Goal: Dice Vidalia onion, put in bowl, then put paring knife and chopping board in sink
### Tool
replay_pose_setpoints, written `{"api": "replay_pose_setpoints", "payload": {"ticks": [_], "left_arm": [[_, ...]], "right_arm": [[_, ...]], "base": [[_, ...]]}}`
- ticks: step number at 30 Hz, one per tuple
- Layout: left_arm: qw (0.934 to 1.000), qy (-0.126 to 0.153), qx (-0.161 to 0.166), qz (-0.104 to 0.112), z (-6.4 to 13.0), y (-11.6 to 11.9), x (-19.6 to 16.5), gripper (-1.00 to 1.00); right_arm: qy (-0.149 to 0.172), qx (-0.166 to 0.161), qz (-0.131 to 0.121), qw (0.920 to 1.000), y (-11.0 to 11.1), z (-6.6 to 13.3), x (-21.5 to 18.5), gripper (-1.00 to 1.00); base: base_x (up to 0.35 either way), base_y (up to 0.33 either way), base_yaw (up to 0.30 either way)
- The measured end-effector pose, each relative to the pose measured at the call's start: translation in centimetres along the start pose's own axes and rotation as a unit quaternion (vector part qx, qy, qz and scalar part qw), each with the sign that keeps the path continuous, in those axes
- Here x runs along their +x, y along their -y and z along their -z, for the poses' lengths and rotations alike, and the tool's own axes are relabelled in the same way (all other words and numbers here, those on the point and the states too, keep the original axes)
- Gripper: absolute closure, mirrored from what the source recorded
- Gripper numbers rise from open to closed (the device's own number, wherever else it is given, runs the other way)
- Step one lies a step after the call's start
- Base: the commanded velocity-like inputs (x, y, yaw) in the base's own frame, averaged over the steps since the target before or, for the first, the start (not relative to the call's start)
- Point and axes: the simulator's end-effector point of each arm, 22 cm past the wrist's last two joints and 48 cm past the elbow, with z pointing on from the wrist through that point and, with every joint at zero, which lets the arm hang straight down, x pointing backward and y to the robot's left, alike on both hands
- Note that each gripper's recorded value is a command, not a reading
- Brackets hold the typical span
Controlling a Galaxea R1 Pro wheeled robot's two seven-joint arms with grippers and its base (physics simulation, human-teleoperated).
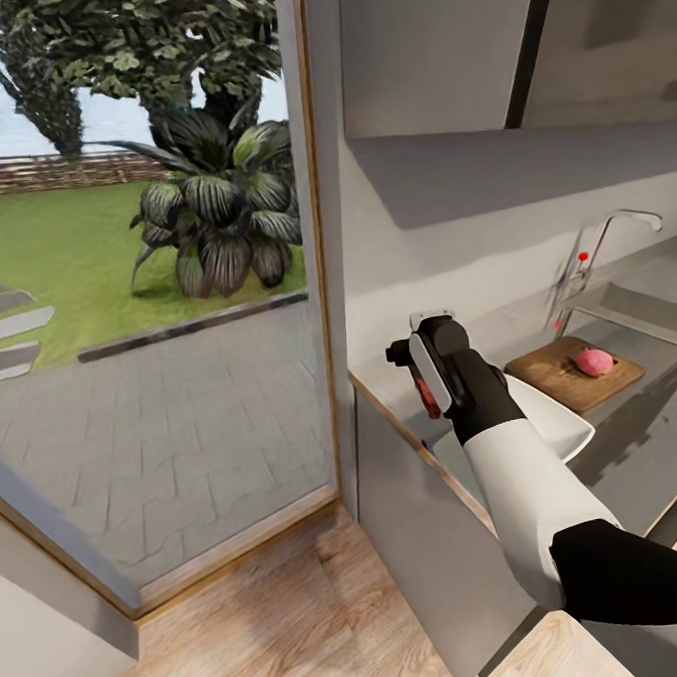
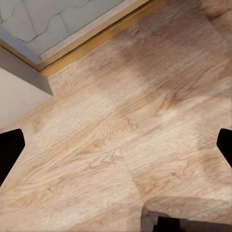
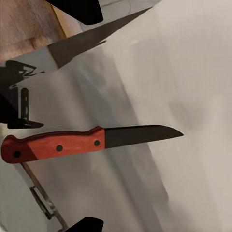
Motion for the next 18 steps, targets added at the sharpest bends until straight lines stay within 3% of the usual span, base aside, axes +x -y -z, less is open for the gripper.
{"api": "replay_pose_setpoints", "payload": {"ticks": [18], "left_arm": [[1.0000, 0.000, 0.000, 0.000, 0.00, 0.01, 0.03, -1.00]], "right_arm": [[-0.002, 0.000, 0.000, 1.0000, -0.01, -0.10, 0.13, -1.00]], "base": [[0.000, 0.000, 0.000]]}}
